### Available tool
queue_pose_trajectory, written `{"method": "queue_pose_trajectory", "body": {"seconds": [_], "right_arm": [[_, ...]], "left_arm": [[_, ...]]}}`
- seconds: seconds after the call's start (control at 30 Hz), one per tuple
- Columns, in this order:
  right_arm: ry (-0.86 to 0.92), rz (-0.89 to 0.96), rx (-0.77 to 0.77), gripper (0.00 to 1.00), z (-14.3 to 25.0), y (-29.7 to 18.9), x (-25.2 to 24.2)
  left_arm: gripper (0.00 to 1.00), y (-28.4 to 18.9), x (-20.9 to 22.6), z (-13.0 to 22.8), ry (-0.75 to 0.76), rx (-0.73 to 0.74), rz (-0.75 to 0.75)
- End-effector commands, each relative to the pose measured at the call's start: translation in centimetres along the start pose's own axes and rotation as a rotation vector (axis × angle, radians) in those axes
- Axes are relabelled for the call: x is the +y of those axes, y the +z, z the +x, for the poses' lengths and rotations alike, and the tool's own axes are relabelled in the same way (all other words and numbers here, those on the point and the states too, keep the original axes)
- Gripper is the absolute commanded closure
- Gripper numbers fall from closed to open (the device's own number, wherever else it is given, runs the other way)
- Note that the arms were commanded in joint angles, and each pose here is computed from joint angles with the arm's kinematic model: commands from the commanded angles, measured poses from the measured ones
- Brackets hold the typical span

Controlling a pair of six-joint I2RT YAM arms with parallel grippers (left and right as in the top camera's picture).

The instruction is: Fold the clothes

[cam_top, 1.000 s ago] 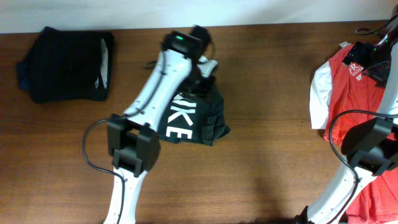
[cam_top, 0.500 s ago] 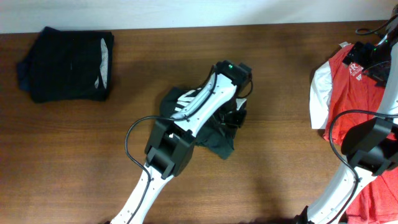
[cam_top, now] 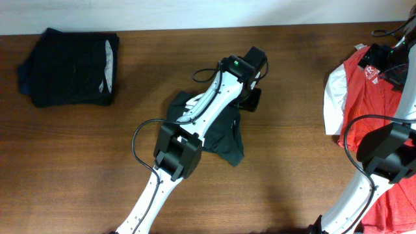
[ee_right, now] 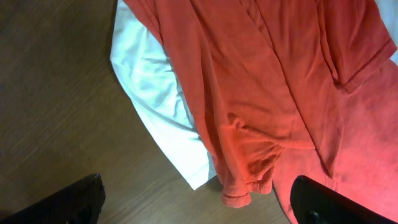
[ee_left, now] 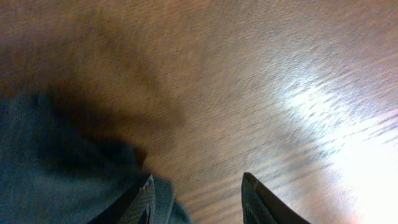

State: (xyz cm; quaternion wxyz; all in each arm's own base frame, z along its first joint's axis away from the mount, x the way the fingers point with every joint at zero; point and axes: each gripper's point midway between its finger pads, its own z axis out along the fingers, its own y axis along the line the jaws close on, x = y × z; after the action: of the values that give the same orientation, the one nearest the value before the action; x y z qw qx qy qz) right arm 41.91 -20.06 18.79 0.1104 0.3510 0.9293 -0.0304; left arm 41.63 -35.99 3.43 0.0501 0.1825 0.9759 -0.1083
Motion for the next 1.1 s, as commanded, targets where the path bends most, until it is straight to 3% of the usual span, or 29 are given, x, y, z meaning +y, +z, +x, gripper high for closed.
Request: {"method": "queue_pose_trajectory", "body": {"seconds": [0.0,0.1,0.2,0.3,0.37,0.47,0.83,1.07], "right_arm": [[0.009,0.009,-0.015,0.01,-0.2,-0.5,-0.3],[0.009,0.009,-0.015,0.01,-0.2,-0.5,-0.3],[0.009,0.009,-0.015,0.01,-0.2,-0.5,-0.3],[0.009,0.009,-0.015,0.01,-0.2,-0.5,-0.3],[0.009,0.009,-0.015,0.01,-0.2,-0.5,-0.3],[0.009,0.009,-0.015,0.01,-0.2,-0.5,-0.3],[0.009,0.009,-0.015,0.01,-0.2,-0.5,-0.3],[0.009,0.009,-0.015,0.01,-0.2,-0.5,-0.3]], "left_arm": [[0.55,0.1,-0.6,-0.5,0.003,-0.023,0.005],[0.64,-2.1,0.4,1.9,-0.008,0.051,-0.059],[0.64,-3.9,-0.5,2.1,0.008,0.035,-0.050],[0.63,-4.1,-1.0,4.9,0.019,0.133,-0.073],[0.53,-4.0,-1.9,6.7,0.021,0.190,-0.094],[0.50,-2.3,-1.6,7.6,0.016,0.225,-0.110],[0.51,3.4,-0.4,5.9,0.036,0.131,-0.129],[0.50,3.8,-2.4,2.7,0.050,0.002,-0.039]]}}
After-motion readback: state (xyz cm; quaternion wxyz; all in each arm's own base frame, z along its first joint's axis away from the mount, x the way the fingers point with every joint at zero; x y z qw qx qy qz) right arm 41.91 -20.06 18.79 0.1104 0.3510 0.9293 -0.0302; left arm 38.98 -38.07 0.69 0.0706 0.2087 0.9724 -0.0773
